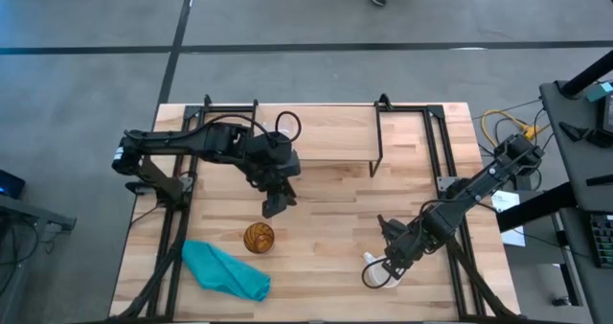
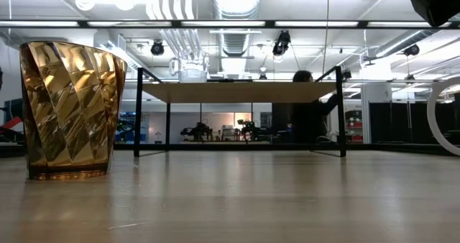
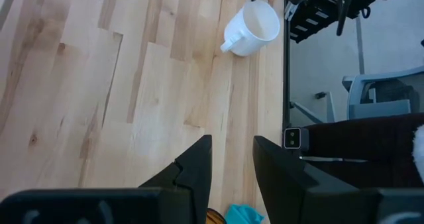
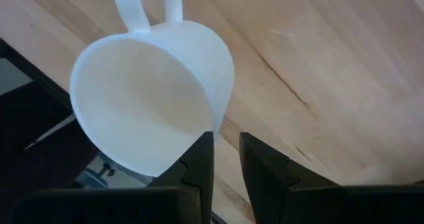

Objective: Stack small to large cups/mugs on shelf
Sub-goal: Put the white mug on the shelf

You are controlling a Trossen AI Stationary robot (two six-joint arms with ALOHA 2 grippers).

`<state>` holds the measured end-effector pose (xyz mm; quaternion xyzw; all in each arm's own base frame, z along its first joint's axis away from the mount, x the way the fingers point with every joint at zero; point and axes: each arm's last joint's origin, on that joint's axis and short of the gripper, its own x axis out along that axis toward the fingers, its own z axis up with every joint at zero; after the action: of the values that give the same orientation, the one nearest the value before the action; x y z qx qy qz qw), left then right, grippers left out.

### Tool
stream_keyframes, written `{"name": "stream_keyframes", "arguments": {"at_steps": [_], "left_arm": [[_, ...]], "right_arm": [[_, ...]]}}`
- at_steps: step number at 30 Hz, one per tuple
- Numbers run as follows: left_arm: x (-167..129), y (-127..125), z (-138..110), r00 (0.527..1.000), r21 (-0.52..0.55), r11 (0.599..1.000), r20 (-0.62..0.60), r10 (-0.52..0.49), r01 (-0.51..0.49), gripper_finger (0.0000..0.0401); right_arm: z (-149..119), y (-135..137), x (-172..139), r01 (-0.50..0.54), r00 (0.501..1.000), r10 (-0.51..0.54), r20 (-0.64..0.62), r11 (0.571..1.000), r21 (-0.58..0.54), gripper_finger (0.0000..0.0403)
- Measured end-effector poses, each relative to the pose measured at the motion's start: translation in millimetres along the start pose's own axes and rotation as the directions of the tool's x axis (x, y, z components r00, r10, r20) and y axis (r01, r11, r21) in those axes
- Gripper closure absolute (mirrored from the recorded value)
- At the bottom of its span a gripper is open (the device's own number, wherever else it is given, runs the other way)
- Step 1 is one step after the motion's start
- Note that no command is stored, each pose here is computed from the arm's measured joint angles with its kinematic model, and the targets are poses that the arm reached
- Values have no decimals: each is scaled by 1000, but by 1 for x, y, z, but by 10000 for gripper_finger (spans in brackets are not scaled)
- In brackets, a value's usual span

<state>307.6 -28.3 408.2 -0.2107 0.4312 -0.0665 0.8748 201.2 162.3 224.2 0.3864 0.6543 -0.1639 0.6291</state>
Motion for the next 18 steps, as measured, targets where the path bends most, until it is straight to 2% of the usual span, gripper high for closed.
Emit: {"name": "stream_keyframes", "arguments": {"at_steps": [18], "left_arm": [[0, 0, 0, 1000, 8, 1000, 1, 0, 0, 305]], "right_arm": [[0, 3, 0, -29, 1000, 29, 2, 1000, 9, 335]]}}
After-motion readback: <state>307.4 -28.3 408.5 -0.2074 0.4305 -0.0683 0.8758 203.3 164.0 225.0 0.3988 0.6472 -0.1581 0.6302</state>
